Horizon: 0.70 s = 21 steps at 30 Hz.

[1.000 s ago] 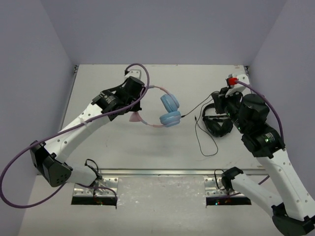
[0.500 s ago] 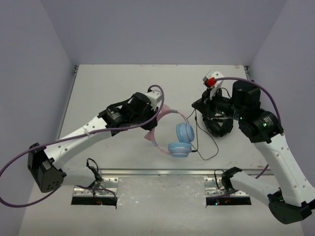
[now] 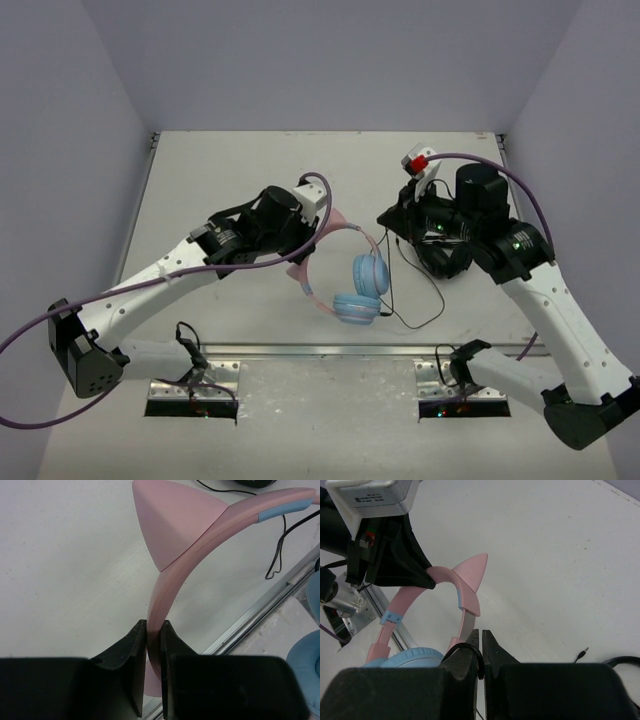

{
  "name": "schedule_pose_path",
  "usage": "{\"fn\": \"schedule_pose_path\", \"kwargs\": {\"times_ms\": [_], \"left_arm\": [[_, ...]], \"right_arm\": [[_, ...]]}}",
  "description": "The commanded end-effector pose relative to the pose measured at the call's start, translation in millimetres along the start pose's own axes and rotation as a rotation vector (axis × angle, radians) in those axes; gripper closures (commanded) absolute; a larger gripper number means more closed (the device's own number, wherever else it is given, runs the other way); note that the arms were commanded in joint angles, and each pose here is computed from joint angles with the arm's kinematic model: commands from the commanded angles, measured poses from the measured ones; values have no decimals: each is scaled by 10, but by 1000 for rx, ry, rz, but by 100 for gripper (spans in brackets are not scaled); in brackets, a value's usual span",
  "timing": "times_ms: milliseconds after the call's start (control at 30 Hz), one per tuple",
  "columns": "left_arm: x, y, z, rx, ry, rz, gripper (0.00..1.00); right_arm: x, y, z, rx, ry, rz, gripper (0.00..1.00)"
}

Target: Wrap the headphones

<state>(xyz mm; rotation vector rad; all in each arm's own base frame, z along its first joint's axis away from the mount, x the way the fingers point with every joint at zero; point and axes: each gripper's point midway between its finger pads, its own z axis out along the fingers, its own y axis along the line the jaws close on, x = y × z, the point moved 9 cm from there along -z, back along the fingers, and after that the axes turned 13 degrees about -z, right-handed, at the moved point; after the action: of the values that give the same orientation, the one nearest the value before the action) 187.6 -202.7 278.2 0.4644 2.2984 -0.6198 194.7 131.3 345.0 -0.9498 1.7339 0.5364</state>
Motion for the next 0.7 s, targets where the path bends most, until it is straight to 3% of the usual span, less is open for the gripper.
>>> {"fn": "schedule_pose_path", "kwargs": {"times_ms": [0, 100, 333, 467, 667], "left_arm": [[-174, -97, -120, 19, -66, 54, 100], [-274, -72, -170, -45, -122, 33, 100], [-555, 121, -563, -374, -402, -233, 100], [-769, -11, -877, -326, -494, -435, 100], [-873, -178, -1179, -271, -480, -750, 100]], "right_arm": [[-93, -50, 83, 33, -102, 4, 96], [-61, -94, 67, 117, -132, 4, 98], [280, -270, 113, 364, -2, 69, 99], [393, -283, 187, 364, 32, 81, 99], [499, -273, 331, 328, 19, 115, 98]]}}
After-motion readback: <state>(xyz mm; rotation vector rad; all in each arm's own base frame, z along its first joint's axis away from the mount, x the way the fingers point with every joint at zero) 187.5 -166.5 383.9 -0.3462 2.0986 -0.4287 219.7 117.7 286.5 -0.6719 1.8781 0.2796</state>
